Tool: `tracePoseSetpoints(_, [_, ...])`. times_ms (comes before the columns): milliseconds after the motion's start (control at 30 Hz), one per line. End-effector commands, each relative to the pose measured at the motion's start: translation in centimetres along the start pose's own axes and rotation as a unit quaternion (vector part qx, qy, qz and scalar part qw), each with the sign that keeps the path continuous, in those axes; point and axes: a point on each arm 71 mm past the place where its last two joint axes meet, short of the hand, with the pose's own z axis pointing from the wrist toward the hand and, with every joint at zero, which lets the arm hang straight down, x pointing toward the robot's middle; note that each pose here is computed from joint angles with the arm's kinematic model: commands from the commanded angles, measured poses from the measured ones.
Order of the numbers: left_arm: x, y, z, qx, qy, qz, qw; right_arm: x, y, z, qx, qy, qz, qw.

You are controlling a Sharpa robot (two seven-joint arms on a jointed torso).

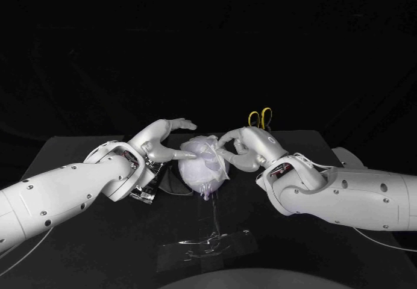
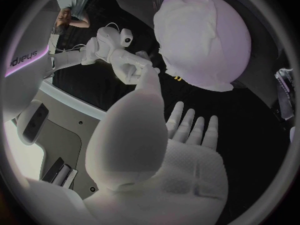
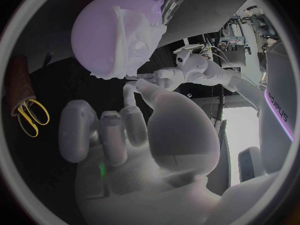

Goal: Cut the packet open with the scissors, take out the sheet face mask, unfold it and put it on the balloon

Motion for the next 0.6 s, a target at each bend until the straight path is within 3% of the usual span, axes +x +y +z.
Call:
tracePoseSetpoints(33, [0.39,-0.02,0.22,-0.008,0.016,0.028,0.999,0.3,-0.3,0.4,0.017,0.008,-0.027,0.999])
tracePoseSetpoints(600, [1.11,0.43,0.47,-0.027,0.049,0.044,0.997,1.6,0.0,1.4,0.038,0.037,-0.043,0.998])
